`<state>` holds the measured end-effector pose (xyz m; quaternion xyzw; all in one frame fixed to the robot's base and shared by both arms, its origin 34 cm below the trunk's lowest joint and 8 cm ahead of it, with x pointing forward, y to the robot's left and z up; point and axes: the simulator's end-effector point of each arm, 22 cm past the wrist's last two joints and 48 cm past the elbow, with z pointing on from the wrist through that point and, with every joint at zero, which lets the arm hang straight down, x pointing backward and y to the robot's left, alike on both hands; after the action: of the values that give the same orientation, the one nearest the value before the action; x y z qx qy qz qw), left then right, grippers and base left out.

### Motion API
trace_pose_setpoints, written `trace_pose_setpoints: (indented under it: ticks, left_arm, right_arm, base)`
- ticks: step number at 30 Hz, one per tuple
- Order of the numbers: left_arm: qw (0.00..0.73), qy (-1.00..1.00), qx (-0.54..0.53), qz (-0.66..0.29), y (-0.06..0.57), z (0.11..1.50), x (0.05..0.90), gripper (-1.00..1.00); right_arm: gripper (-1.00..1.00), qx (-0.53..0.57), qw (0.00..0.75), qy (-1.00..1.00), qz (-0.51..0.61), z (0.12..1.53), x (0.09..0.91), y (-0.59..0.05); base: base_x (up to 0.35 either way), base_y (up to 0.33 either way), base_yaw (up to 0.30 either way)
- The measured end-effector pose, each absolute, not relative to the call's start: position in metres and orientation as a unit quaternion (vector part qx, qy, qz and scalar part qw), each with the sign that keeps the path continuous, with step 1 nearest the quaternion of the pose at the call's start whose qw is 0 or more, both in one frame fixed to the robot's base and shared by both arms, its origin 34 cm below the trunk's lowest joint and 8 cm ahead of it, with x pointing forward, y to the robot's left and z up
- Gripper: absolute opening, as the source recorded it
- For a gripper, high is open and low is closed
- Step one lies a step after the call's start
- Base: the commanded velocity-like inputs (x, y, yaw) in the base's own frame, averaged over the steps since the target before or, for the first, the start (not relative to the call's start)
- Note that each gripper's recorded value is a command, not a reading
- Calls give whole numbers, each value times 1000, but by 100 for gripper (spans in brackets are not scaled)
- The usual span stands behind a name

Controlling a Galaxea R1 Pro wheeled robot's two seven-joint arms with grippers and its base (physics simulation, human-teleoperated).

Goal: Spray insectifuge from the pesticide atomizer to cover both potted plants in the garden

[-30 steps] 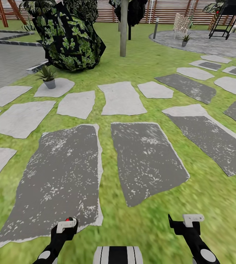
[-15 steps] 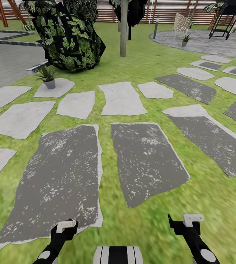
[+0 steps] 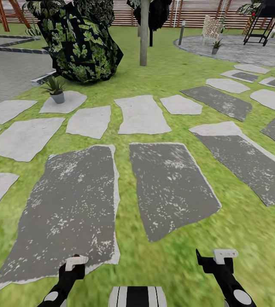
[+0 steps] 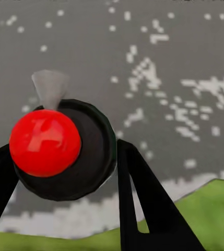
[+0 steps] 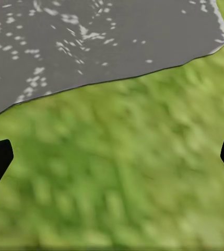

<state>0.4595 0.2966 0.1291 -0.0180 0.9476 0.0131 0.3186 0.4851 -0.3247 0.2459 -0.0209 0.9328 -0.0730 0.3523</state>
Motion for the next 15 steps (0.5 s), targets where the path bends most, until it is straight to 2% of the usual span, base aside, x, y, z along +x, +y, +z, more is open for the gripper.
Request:
trace_pose_setpoints:
  ticks: [15]
  left_arm:
    - [322,946,-37,16,301,130,462,-100]
  right_arm:
    - [100,-21,352,933,-73,246,485,-325]
  base:
    - [0,0,0]
